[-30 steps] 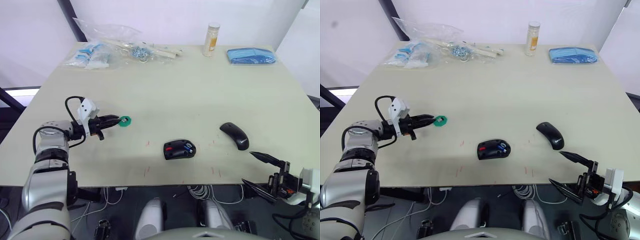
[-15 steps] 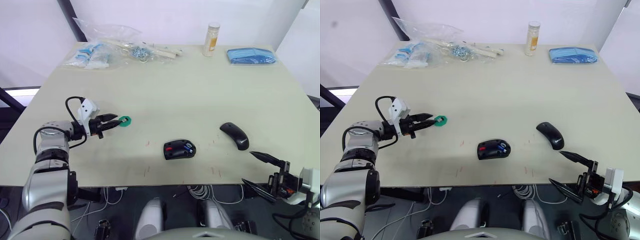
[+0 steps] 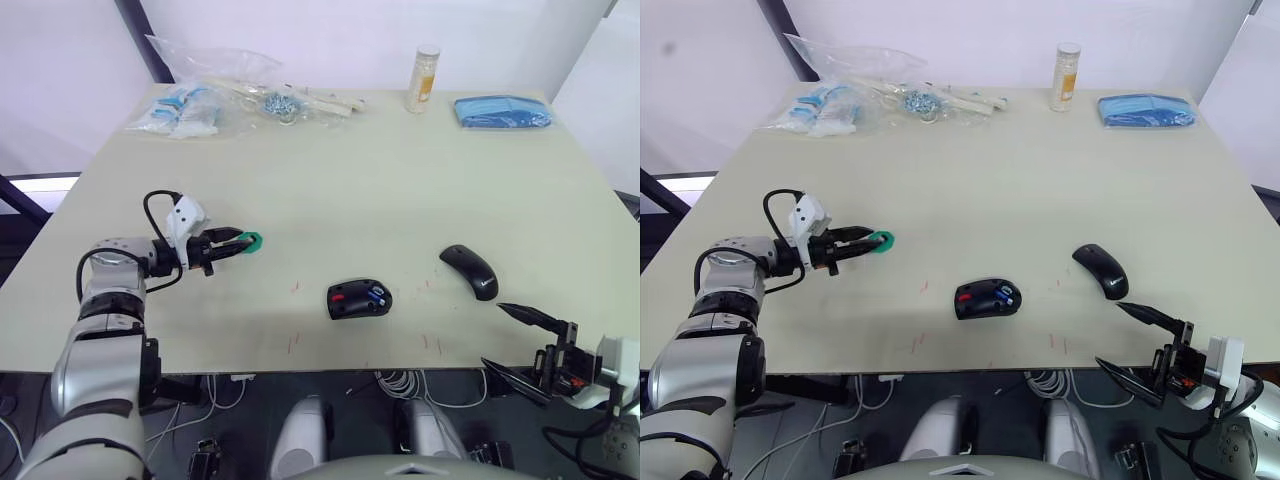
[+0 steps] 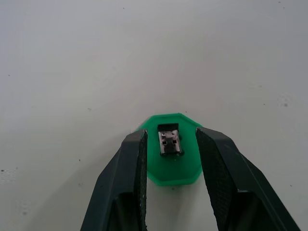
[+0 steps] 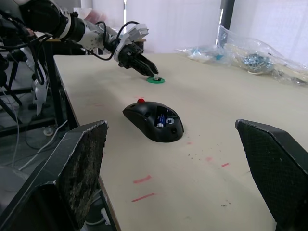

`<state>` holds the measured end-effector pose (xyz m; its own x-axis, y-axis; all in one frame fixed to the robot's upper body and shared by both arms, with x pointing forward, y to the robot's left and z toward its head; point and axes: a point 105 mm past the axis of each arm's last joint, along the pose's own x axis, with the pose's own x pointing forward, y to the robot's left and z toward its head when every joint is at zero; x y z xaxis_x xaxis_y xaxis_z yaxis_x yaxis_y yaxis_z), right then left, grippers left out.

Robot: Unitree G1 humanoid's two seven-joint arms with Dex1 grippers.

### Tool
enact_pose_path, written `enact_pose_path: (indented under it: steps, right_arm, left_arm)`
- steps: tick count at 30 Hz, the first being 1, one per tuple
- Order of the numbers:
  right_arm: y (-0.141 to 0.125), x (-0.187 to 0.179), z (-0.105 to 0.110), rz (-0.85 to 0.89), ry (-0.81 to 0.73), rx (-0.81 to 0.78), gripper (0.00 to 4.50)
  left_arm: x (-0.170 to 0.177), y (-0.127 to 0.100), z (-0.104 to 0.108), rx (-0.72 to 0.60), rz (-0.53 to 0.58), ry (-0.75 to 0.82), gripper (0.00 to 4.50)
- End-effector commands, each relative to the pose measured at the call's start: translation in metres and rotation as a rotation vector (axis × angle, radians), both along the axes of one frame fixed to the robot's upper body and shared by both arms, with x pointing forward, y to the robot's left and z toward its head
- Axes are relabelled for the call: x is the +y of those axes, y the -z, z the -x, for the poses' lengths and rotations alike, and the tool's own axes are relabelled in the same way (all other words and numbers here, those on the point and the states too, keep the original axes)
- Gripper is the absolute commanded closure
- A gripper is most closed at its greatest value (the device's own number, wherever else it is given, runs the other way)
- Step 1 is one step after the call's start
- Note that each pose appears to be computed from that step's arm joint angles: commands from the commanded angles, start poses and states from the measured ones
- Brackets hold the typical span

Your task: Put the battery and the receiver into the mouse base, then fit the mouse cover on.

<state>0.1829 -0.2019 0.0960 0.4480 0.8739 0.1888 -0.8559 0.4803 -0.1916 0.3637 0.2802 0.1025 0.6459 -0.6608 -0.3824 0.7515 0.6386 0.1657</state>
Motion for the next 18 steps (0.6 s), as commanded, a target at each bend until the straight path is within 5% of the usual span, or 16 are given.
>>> enact_pose_path:
  steps: [1, 18]
  right_arm:
    - [-0.0026, -0.0003, 0.0004, 0.002, 0.007, -0.023, 0.0]
    - [-0.0009, 0.0012, 0.0003, 0.004, 0.006, -0.027, 0.0]
  left_arm:
    - [0.0002, -0.0054, -0.0033, -0.015, -0.018, -0.002, 2.81]
    - [0.0005, -0.0001, -0.0018, 0.012, -0.024, -0.003, 2.81]
